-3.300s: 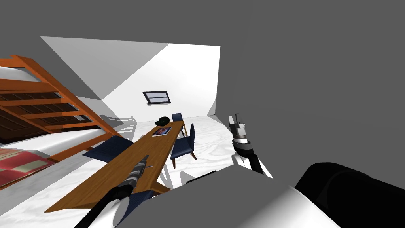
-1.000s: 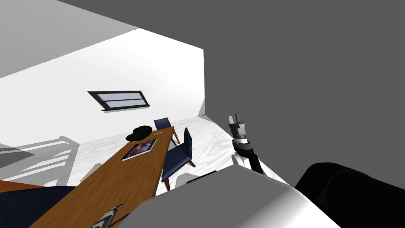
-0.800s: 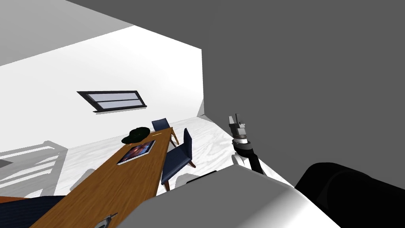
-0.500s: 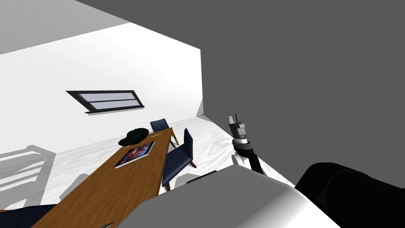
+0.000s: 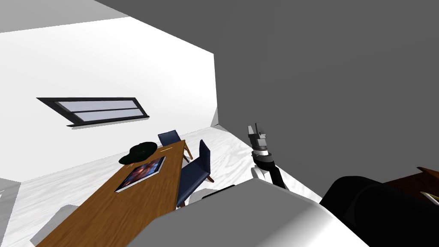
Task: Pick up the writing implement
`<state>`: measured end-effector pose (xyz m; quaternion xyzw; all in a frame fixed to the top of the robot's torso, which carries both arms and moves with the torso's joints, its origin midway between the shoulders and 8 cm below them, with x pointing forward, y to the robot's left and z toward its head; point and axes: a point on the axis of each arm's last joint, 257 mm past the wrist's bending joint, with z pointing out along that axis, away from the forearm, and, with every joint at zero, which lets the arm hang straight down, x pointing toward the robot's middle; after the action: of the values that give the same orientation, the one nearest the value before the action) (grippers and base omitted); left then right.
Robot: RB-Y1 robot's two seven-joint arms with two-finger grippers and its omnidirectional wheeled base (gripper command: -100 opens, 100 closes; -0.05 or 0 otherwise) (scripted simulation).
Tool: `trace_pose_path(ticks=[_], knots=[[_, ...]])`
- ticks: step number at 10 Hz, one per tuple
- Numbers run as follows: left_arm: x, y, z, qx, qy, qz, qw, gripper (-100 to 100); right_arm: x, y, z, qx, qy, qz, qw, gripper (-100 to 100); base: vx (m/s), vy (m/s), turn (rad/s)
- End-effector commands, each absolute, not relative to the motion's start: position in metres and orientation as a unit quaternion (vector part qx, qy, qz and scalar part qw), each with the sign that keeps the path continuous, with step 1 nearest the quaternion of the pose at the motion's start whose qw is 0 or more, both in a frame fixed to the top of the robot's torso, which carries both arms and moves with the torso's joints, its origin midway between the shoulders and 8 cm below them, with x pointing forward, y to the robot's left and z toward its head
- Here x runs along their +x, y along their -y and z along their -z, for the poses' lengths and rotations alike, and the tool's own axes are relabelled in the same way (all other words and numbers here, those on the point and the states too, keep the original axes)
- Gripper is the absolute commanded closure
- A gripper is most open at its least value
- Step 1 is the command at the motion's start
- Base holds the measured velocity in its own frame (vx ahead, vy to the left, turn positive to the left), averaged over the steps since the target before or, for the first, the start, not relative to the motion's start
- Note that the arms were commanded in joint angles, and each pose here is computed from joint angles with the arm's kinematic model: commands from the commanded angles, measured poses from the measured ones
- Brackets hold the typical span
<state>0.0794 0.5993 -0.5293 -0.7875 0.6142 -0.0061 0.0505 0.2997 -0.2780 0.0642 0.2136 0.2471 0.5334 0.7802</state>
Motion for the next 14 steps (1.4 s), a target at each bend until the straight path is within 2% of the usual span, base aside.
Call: trace_pose_path(ticks=[1,2,3,4,6,9,14], knots=[[0.066,-0.599,0.528,-0.796,-0.605,0.003,0.03,-100,0.3,0.278,-0.064,0.214,-0.247,-0.533,0.78,0,0.002,0.1,-0.093],[0.07,-0.599,0.529,-0.793,-0.608,0.004,0.039,-100,0.3,0.278,-0.064,0.214,-0.247,-0.533,0.78,0,0.0,0.047,-0.021],[0.069,-0.599,0.529,-0.793,-0.608,0.004,0.037,0,0.3,0.278,-0.064,0.214,-0.247,-0.533,0.78,0,0.0,0.009,0.002],[0.088,-0.581,0.539,-0.791,-0.612,0.006,0.027,-100,0.3,0.278,-0.064,0.214,-0.247,-0.533,0.78,0,-0.049,0.045,0.124],[0.091,-0.581,0.538,-0.79,-0.612,0.008,0.029,-100,0.3,0.278,-0.064,0.214,-0.247,-0.533,0.78,0,-0.007,-0.002,-0.011],[0.131,-0.547,0.554,-0.777,-0.629,0.01,0.015,-100,0.3,0.278,-0.064,0.214,-0.247,-0.533,0.78,0,-0.015,-0.001,0.047],[0.137,-0.546,0.553,-0.782,-0.623,0.013,0.017,-100,0.3,0.278,-0.064,0.214,-0.247,-0.533,0.78,0,-0.014,0.0,0.001]])
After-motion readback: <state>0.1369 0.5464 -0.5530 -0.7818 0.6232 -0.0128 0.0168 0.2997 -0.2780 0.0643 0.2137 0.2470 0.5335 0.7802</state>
